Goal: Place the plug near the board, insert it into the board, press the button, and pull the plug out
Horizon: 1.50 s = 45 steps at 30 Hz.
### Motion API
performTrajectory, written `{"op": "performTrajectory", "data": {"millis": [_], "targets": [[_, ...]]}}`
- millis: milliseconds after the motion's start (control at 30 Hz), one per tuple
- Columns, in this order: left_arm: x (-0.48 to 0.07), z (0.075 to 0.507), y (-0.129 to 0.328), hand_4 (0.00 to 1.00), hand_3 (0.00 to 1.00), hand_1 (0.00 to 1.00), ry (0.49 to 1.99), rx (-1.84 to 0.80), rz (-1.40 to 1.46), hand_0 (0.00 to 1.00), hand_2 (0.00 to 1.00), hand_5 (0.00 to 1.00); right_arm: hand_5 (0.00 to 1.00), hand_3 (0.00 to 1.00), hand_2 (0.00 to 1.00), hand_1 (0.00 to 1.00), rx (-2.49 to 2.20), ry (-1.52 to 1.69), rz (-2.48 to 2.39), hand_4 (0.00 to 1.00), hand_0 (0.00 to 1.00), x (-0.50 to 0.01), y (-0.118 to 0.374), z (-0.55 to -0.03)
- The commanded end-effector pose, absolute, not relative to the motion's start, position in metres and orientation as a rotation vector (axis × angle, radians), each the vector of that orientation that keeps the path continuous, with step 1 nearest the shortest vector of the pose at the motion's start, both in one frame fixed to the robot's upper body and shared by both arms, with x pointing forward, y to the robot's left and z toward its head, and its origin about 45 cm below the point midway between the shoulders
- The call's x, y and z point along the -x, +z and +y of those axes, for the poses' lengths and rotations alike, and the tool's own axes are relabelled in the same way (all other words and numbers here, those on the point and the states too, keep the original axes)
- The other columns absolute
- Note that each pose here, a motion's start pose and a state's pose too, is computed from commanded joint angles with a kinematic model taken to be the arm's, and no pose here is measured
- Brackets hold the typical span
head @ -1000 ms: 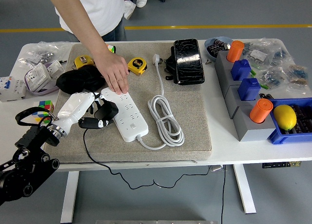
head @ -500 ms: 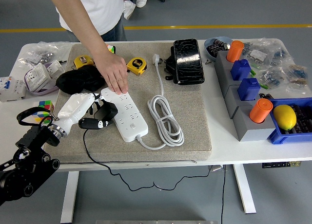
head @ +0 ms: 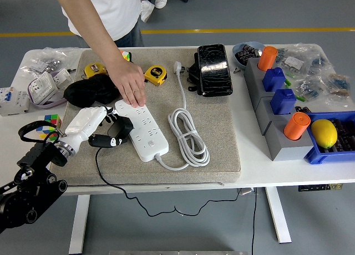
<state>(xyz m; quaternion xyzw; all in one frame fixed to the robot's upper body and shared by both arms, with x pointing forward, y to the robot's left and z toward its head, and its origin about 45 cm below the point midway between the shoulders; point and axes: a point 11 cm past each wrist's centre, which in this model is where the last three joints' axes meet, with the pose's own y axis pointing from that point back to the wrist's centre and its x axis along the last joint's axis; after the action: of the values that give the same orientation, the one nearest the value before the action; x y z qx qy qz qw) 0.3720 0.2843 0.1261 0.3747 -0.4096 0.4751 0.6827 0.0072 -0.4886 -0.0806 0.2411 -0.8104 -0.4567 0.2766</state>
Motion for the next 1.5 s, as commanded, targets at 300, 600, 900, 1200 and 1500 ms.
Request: {"op": "performTrajectory", "data": {"millis": [300,600,900,1200,1500], "targets": [[-0.372,0.281,0.132,0.998,0.664,0.610,1.078,-0.812,-0.918,0.416,0.616,0.440,0.418,0.518,0.592,0.640,-0.649,-1.227,-2.177,0.880,0.549,-0.007,-0.081,-0.489],[-0.361,0.271,0.152,0.998,0.686,0.633,1.144,-0.669,-0.924,0.441,0.654,0.465,0.419,0.517,0.593,0.639,-0.647,-1.229,-2.179,0.881,0.551,-0.007,-0.081,-0.488],[-0.336,0.275,0.144,0.998,0.757,0.758,1.227,-0.622,-0.900,0.626,0.782,0.552,0.418,0.518,0.593,0.639,-0.647,-1.233,-2.174,0.881,0.552,-0.005,-0.082,-0.486],[-0.334,0.284,0.127,0.998,0.764,0.771,1.231,-0.738,-0.851,0.648,0.788,0.571,0.418,0.517,0.593,0.640,-0.658,-1.221,-2.182,0.881,0.552,-0.011,-0.080,-0.489],[-0.330,0.279,0.129,0.998,0.742,0.748,1.220,-0.724,-0.847,0.630,0.762,0.596,0.419,0.517,0.593,0.640,-0.653,-1.214,-2.183,0.880,0.552,-0.009,-0.080,-0.490]]}}
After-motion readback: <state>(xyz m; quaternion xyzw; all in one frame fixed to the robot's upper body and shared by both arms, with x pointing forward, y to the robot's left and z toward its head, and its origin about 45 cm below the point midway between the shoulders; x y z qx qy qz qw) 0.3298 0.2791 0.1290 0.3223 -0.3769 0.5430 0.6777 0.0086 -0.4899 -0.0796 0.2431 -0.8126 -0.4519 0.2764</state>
